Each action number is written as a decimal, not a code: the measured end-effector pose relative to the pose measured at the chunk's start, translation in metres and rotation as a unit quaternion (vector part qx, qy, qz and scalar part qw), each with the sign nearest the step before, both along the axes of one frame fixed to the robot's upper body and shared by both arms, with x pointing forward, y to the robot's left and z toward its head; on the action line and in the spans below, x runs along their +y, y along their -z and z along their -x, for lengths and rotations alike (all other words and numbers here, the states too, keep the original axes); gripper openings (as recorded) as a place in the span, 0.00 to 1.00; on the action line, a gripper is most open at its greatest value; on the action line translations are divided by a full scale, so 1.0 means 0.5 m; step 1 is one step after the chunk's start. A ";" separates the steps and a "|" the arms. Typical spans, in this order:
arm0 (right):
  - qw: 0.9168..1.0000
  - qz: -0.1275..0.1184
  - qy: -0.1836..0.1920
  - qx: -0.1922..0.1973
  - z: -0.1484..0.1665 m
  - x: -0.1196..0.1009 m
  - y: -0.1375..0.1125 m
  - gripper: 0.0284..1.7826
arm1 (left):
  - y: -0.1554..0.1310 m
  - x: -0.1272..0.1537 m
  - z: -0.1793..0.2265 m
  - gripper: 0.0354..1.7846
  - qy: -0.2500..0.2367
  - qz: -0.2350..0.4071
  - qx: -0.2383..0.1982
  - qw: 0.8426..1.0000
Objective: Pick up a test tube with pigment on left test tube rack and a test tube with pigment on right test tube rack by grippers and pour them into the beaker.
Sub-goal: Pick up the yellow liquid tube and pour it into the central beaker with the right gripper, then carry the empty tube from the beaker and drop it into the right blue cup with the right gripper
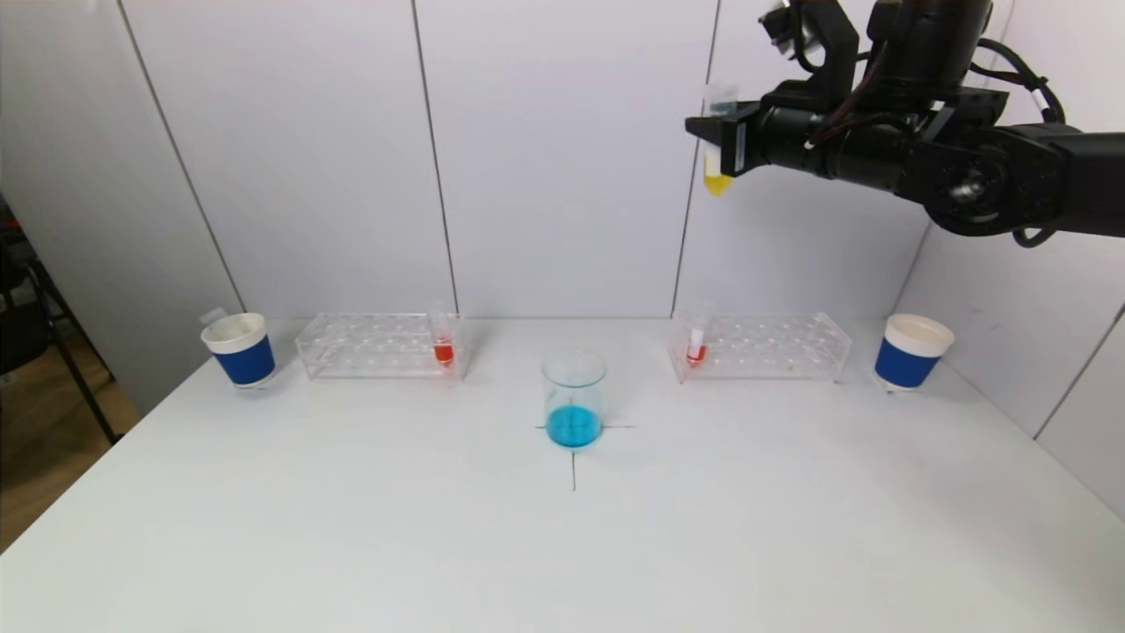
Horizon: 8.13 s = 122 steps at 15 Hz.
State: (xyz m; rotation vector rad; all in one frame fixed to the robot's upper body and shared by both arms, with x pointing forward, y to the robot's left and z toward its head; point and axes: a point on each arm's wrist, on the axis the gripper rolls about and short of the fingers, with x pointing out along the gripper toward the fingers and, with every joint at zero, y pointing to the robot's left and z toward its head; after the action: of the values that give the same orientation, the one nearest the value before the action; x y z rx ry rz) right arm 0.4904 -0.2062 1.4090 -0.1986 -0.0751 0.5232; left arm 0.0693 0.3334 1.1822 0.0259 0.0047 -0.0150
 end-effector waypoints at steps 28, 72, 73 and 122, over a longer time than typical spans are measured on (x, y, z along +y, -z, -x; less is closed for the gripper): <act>0.823 0.347 -0.298 -0.337 -0.087 0.174 0.286 0.28 | 0.000 0.000 0.000 0.99 0.000 0.000 0.000 1.000; 0.647 0.516 -0.272 -0.491 -0.076 0.147 0.313 0.28 | 0.000 0.000 0.000 0.99 0.000 0.000 0.000 1.000; 0.641 0.522 -0.267 -0.496 -0.077 0.148 0.307 0.28 | 0.000 0.000 0.000 0.99 0.000 0.000 0.000 1.000; 0.966 0.001 0.255 -0.028 -0.104 -0.379 0.013 0.28 | 0.000 0.000 0.000 0.99 0.000 0.000 0.000 1.000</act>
State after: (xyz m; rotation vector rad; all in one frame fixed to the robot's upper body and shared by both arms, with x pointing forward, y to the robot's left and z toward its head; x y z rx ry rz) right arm 0.5424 -0.3957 1.4024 -0.2259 -0.0750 0.0028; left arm 0.0693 0.3334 1.1822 0.0259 0.0047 -0.0143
